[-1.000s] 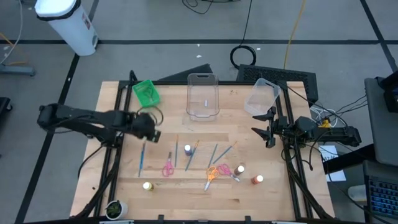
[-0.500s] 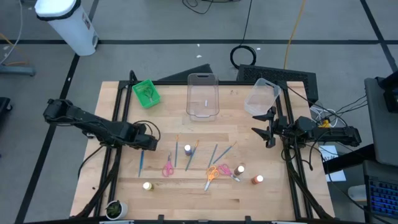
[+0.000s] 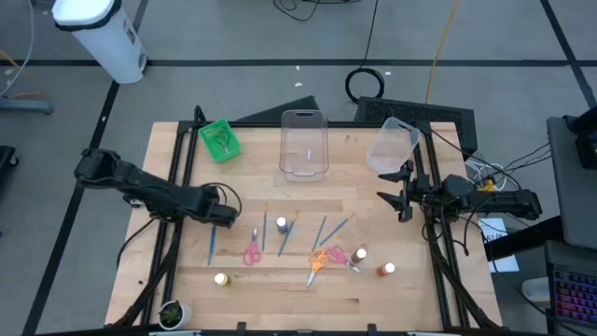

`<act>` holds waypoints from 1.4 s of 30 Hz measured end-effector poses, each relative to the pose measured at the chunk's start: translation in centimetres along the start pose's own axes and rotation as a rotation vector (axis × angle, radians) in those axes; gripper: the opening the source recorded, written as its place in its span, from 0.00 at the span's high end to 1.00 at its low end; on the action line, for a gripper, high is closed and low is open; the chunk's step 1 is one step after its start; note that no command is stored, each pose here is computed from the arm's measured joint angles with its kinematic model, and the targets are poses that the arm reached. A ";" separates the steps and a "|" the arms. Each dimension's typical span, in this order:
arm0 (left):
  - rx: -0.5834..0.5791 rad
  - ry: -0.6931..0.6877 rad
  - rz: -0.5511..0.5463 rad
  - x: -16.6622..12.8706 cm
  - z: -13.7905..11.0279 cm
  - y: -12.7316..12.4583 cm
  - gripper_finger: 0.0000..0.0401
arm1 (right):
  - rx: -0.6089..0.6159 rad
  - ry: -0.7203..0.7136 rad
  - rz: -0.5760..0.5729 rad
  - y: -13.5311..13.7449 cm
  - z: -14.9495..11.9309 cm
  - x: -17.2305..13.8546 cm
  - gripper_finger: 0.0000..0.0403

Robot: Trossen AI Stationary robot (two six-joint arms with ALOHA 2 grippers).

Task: Pick & Place Paint Supplies
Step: Put the blue paint brush into the white bin

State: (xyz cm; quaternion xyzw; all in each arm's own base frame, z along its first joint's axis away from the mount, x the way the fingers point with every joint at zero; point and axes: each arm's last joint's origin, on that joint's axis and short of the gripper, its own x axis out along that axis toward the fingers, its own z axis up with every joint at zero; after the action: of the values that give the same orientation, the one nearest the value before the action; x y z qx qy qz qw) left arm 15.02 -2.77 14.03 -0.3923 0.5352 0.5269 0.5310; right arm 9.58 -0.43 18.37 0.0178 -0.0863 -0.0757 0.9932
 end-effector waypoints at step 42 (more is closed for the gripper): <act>-0.008 -0.031 -0.084 0.3 0.0 -1.2 0.56 | 0.000 0.000 0.000 0.0 0.0 0.0 0.38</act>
State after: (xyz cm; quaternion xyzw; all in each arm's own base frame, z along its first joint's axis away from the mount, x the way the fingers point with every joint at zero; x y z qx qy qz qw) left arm 16.14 -2.89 13.52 -0.4085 0.5078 0.5123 0.5592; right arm 9.58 -0.43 18.37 0.0180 -0.0865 -0.0757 0.9932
